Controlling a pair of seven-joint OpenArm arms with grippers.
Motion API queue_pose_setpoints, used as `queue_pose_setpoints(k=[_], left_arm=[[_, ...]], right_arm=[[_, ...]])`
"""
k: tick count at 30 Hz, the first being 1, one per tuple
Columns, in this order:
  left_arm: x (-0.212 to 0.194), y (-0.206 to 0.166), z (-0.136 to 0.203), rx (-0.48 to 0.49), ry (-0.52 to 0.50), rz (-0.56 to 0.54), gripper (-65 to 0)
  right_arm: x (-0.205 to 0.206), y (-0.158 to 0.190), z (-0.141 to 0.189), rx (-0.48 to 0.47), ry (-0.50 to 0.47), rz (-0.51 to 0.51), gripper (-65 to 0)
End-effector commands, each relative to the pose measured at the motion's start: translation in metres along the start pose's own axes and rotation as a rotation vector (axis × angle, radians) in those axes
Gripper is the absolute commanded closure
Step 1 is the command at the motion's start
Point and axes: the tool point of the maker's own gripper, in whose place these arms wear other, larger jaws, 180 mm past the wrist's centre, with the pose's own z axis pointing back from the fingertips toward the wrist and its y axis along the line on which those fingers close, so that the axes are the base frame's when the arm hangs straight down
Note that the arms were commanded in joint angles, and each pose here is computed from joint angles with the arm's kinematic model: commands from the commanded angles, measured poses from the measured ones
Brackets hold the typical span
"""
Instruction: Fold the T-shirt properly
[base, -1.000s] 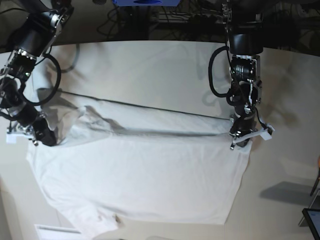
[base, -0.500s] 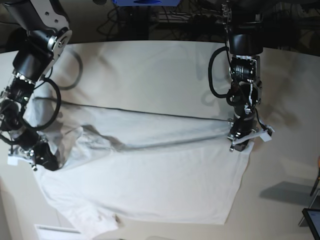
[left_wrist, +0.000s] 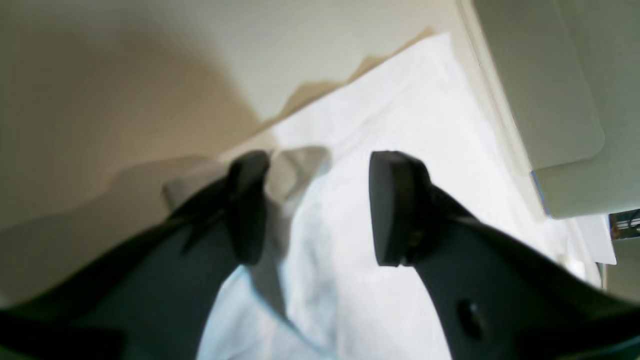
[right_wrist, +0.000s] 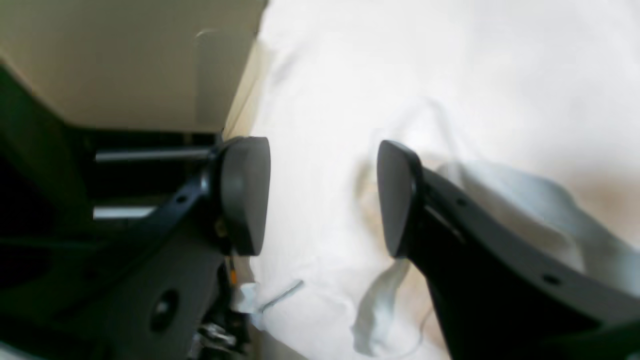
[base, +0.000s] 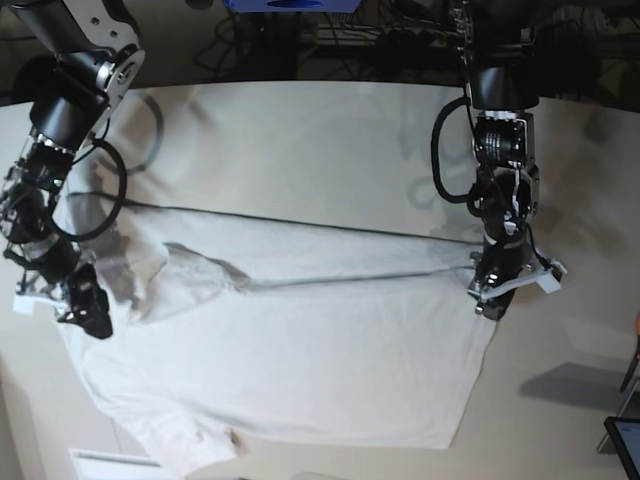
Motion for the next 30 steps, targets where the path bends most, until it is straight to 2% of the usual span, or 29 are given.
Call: queue_pose_setpoints(k=[1, 6, 8, 11, 14, 18, 20, 24, 26, 30], left_arm=[[0.024, -0.024, -0.004, -0.057, -0.061, 0.002, -31.9], [0.051, -0.029, -0.002, -0.082, -0.099, -0.044, -31.9], [0.057, -0.036, 0.005, -0.113, -0.073, -0.081, -31.7], [0.059, -0.035, 0.02, -0.136, -0.025, -0.149, -31.6], [0.058, -0.015, 0.035, -0.106, -0.016, -0.256, -31.6], [0.049, 0.019, 0.052, -0.027, -0.02, -0.44, -31.6], [0.053, 0.039, 0.057, 0.028, -0.035, -0.493, -31.6], [0.078, 0.061, 0.059, 0.109, -0.106, -0.436, -32.2], [0.091, 0.05, 0.058, 0.084, -0.137, -0.426, -32.2], [0.091, 0.029, 0.067, 0.012, -0.142, -0.456, -31.9]], right_arm=[[0.014, 0.019, 0.005, 0.049, -0.02, 0.049, -32.5], [0.001, 0.02, 0.034, 0.015, 0.009, 0.116, -32.4], [-0.006, 0.021, 0.044, 0.007, 0.028, 0.153, -32.4], [-0.025, 0.015, 0.052, -0.012, 0.053, 0.145, -32.2], [-0.043, 0.01, 0.052, -0.039, 0.083, 0.1, -29.5], [-0.081, 0.031, 0.04, -0.005, 0.194, 0.185, -27.9], [-0.097, 0.04, 0.035, 0.015, 0.236, 0.213, -27.9], [-0.113, 0.041, 0.031, 0.006, 0.28, 0.198, -27.9], [-0.119, 0.039, 0.03, -0.005, 0.291, 0.19, -27.9], [-0.131, 0.032, 0.033, -0.02, 0.284, 0.196, -27.9]])
